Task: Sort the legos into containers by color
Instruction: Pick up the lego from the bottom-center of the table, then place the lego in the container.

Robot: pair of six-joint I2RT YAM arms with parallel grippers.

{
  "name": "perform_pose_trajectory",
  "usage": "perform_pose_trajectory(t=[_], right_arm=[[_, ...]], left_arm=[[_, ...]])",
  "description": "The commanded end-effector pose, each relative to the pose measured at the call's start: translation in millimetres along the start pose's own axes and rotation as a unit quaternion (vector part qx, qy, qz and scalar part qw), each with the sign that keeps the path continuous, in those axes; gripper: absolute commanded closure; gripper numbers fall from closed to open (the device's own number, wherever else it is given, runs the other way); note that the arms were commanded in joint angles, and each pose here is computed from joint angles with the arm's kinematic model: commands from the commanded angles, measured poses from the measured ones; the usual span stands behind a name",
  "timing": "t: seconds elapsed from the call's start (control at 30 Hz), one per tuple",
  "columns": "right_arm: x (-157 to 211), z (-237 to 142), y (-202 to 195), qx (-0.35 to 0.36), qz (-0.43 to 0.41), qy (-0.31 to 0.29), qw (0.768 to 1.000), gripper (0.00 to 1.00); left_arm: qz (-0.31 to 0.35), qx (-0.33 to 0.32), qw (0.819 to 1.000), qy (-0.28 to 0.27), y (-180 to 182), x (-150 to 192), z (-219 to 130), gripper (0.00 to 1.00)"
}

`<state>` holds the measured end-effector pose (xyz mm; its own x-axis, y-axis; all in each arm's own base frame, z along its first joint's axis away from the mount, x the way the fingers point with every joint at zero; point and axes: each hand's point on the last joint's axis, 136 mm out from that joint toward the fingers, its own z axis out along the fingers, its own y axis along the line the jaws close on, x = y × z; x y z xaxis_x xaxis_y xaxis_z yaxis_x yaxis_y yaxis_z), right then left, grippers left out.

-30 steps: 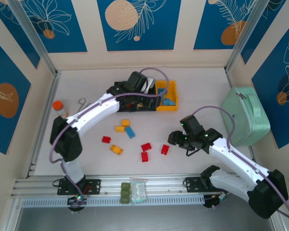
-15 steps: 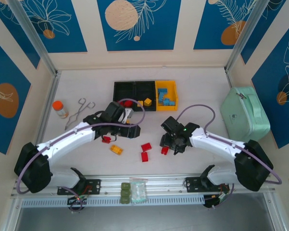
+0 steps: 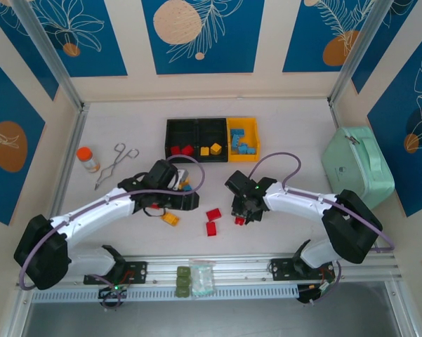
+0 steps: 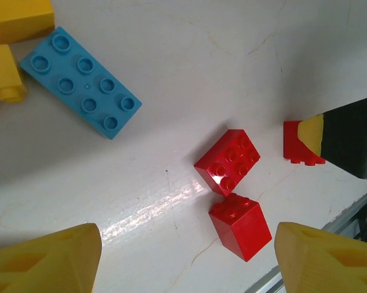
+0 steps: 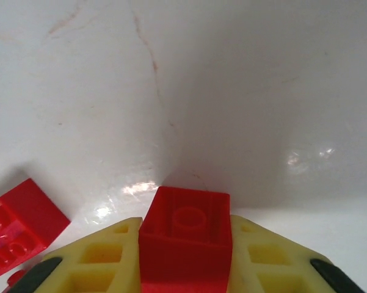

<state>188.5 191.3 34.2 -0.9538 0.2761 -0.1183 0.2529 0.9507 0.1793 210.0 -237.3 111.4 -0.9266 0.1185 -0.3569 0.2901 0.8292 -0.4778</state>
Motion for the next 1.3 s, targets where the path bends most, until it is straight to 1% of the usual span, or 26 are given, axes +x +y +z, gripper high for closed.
perform_pose_trajectory(t=[0.0, 0.13, 0.23, 0.4, 0.57, 0.83, 1.13, 1.27], right_arm=[[-7, -11, 11, -0.009, -0.013, -0.012, 1.0, 0.77], [-17, -24, 27, -0.029, -0.033, -0.025, 0.999, 0.78], [-28, -35, 44, -0.046, -0.055, -0.036, 0.997, 0.78], [-53, -49, 80, -0.078, -0.091, -0.05, 0.992, 0.78], [-77, -56, 123, -0.113, -0.122, -0.058, 0.984, 0.79], [-114, -61, 189, -0.153, -0.162, -0.067, 0.973, 0.79], [-154, -52, 242, -0.189, -0.17, -0.066, 0.965, 0.8], [-171, -42, 262, -0.196, -0.171, -0.067, 0.963, 0.8]], left_arm=[[-0.012, -0.003, 1.0, -0.013, 3, 0, -9, 0.26], [-0.027, -0.025, 0.999, -0.03, 15, 3, -18, 0.26], [-0.05, -0.051, 0.997, -0.039, 29, 7, -26, 0.26], [-0.104, -0.089, 0.989, -0.061, 56, 21, -42, 0.26], [-0.155, -0.111, 0.978, -0.079, 79, 34, -55, 0.26], [-0.182, -0.119, 0.972, -0.089, 89, 44, -62, 0.26], [-0.192, -0.112, 0.971, -0.086, 90, 48, -59, 0.26], [-0.195, -0.114, 0.97, -0.092, 92, 48, -60, 0.26]])
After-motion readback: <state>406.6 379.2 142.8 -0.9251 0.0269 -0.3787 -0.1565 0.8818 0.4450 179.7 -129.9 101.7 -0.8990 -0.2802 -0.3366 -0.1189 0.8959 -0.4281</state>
